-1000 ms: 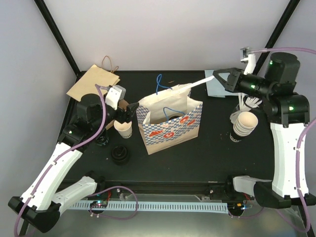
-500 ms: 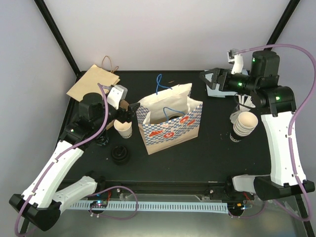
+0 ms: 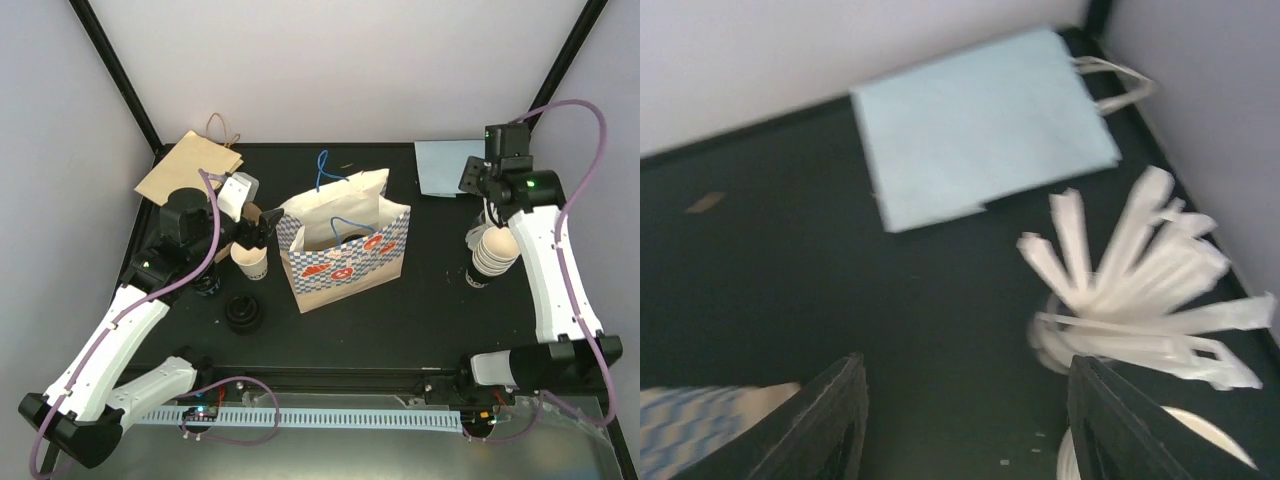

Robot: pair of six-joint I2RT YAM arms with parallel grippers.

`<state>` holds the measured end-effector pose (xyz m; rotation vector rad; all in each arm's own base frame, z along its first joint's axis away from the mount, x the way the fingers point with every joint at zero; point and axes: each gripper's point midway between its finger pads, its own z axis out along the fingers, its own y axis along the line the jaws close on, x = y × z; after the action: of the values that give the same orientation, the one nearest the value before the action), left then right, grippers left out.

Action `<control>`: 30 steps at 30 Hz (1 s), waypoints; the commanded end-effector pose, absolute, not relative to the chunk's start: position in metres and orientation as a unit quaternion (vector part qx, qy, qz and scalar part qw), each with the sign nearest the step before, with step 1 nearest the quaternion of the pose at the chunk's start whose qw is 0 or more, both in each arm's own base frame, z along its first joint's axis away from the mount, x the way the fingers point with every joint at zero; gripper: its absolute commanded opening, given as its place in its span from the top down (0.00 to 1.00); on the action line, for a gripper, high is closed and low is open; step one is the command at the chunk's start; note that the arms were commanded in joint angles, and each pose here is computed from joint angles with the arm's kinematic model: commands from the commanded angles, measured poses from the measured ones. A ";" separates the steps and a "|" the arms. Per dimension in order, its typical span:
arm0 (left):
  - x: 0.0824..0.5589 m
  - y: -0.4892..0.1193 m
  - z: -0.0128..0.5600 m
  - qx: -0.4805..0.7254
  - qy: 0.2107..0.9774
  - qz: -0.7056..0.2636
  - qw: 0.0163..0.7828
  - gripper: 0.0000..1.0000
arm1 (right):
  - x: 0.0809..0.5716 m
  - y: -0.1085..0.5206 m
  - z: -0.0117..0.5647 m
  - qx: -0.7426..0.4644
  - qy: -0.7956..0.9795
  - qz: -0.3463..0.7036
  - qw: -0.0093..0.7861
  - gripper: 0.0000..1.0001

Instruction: Pack the takeout coffee

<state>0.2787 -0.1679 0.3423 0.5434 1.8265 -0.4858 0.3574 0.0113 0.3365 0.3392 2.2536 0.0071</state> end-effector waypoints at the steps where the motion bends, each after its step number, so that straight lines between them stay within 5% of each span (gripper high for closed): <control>1: 0.277 -0.170 0.355 0.238 0.756 -0.213 0.572 0.16 | 0.370 -0.038 0.309 0.219 0.884 -0.106 0.398 0.43; 12: 0.271 -0.173 0.347 0.245 0.754 -0.228 0.566 0.16 | 0.409 -0.052 0.260 0.258 0.883 -0.163 0.356 0.46; 30: 0.274 -0.170 0.343 0.240 0.758 -0.217 0.566 0.16 | 0.434 -0.050 0.240 0.242 0.892 -0.173 0.341 0.64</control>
<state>0.2718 -0.1719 0.3328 0.5711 1.8236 -0.5216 0.4250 -0.0454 0.2288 0.6107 2.3710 -0.4374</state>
